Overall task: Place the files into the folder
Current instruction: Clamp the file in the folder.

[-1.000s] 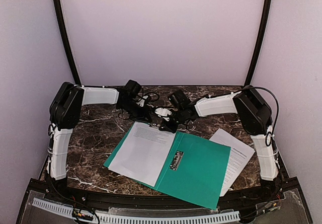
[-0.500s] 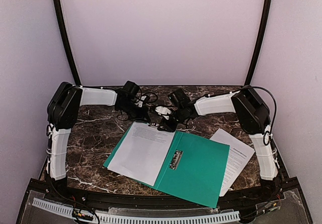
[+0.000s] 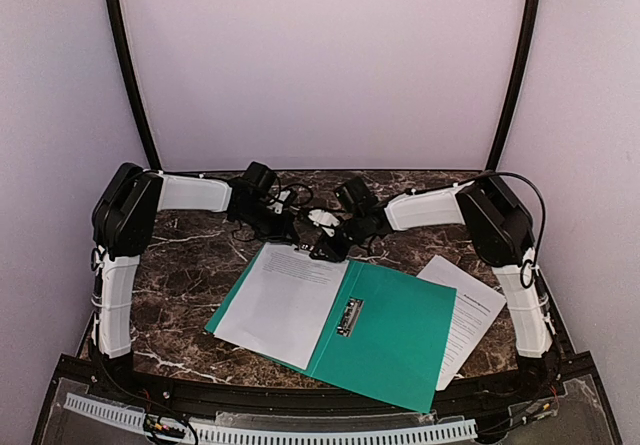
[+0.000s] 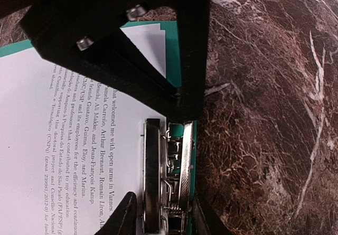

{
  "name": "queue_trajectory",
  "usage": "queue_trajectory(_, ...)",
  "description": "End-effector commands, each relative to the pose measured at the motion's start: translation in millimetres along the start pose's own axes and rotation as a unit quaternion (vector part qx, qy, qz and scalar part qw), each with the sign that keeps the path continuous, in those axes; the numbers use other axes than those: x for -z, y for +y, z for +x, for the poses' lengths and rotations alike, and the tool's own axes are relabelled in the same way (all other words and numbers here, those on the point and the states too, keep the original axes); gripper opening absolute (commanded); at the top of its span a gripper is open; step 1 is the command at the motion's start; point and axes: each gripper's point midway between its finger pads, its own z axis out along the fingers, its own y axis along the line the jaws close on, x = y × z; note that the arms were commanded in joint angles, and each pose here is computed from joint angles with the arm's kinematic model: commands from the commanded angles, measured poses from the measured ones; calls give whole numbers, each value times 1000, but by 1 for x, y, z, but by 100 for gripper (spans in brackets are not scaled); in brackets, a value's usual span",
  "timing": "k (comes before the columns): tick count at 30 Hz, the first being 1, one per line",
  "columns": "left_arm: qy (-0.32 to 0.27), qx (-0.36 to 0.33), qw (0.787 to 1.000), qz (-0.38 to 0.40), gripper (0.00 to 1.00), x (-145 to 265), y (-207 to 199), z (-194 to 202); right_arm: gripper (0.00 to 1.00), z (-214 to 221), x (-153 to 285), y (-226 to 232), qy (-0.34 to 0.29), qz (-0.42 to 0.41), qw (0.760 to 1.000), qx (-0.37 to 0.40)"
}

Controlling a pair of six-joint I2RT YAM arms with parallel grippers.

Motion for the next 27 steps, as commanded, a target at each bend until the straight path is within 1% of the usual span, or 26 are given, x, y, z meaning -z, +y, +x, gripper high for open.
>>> queue_trajectory(1,142,59,983,-103,1,-20,61,94,32,12,-17,1,13,-1,1000,-20)
queue_trajectory(6,143,59,982,-104,1,-20,61,94,27,13,-19,-1,10,-1,999,-32)
queue_trajectory(16,142,58,983,-104,1,-19,61,94,16,22,-22,-1,22,0,999,-30)
queue_trajectory(27,142,63,984,-93,1,-18,57,95,8,37,-23,2,56,-9,998,17)
